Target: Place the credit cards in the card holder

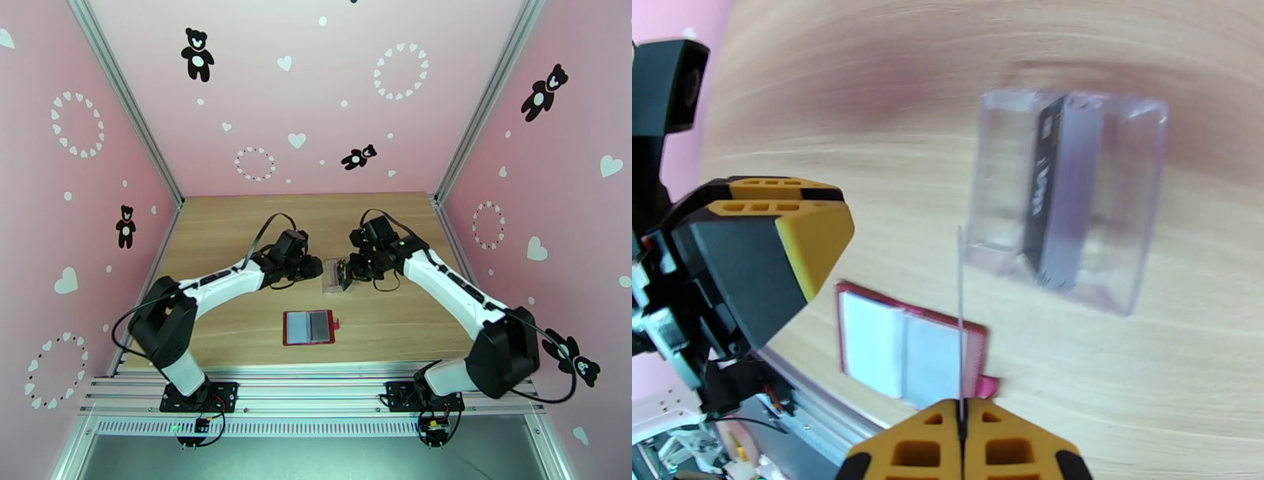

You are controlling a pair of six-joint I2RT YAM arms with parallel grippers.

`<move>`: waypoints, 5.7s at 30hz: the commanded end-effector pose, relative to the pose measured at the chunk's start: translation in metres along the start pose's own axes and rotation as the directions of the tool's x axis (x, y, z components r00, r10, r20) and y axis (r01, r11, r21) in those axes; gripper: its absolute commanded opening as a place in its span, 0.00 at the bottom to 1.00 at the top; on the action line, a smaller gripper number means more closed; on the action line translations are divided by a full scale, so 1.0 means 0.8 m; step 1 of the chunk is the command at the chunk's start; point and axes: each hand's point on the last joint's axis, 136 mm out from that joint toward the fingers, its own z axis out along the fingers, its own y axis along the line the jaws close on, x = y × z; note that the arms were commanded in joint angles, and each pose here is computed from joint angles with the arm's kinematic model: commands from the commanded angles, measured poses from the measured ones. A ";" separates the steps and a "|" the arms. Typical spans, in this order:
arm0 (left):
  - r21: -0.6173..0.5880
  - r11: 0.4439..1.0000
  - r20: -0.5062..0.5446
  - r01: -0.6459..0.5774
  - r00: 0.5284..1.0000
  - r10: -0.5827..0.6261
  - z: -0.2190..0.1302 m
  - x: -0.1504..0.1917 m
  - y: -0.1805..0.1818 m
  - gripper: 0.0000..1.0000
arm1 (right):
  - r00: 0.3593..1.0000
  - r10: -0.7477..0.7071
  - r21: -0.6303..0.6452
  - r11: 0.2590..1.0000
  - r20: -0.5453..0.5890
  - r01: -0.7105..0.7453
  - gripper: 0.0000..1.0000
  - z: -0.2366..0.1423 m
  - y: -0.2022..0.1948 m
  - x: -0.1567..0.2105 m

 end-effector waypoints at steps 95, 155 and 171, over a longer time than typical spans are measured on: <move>-0.092 0.992 -0.164 0.088 0.981 -0.102 -0.022 0.191 0.139 0.23 | 0.987 0.135 0.022 0.991 -0.087 -0.133 0.00 0.167 0.003 0.170; -0.129 0.989 -0.166 0.076 0.981 -0.097 -0.020 0.195 0.152 0.23 | 0.988 0.038 0.138 0.990 -0.148 -0.017 0.34 0.172 0.006 0.162; -0.125 0.989 -0.165 0.079 0.981 -0.099 -0.020 0.196 0.152 0.23 | 0.984 0.014 0.082 0.997 -0.177 0.000 0.33 0.189 0.042 0.160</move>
